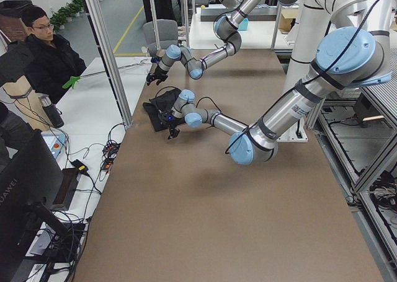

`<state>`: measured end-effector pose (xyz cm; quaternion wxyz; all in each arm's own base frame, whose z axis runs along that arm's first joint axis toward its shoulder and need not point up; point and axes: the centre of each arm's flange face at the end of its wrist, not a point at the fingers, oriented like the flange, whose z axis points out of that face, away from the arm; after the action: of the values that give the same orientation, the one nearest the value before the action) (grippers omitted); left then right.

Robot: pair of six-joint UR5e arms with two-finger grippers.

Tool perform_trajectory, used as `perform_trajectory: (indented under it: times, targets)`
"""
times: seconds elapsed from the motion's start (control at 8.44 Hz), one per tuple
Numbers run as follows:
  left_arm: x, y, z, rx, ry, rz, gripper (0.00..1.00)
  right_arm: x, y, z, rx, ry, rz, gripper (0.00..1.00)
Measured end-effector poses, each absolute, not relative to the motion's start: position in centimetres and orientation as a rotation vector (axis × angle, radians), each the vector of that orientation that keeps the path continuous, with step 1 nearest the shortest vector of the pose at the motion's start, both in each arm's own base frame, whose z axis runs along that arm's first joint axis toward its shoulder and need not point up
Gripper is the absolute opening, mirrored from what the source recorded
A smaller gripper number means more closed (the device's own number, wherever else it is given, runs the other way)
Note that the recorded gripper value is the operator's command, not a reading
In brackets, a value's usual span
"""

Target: Fold clothes

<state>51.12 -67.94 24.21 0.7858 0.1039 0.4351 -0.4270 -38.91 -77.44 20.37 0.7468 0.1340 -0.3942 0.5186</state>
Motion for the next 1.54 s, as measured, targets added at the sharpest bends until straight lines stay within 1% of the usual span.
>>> perform_trajectory:
  times: [0.12,0.24,0.47,0.59,0.95,1.07,1.19,1.42,1.54]
  targets:
    - [51.4,-67.5,23.6,0.223,0.948,-0.915,0.95,-39.2,-76.7,20.2,0.285,-0.880,1.130,0.75]
    - [51.6,-67.0,22.6,0.223,0.964,-0.909,0.95,-39.8,-74.8,20.9,0.259,-0.908,1.113,0.74]
    - [51.2,-66.4,19.8,0.218,0.983,-0.900,0.94,-39.6,-71.1,22.8,0.190,-0.957,1.051,0.74]
    - [51.0,-65.7,18.0,0.206,0.994,-0.901,0.94,-39.5,-70.2,23.5,0.176,-0.963,1.012,0.73]
    - [55.4,-59.6,14.4,0.108,1.055,-0.917,0.93,-38.1,-70.0,24.2,0.189,-0.958,0.925,0.75]
    - [55.7,-58.7,13.7,0.096,1.068,-0.919,0.93,-36.9,-70.3,25.2,0.182,-0.952,0.899,0.77]
    - [54.6,-58.9,13.2,0.108,1.063,-0.913,0.93,-34.6,-70.6,26.7,0.187,-0.941,0.856,0.91]
    - [47.9,-60.4,12.7,0.228,0.953,-0.782,0.94,-26.7,-71.3,32.3,0.252,-0.872,0.643,0.92]
    - [43.9,-60.4,13.6,0.287,0.892,-0.697,0.94,-22.7,-71.5,35.8,0.289,-0.820,0.542,0.93]
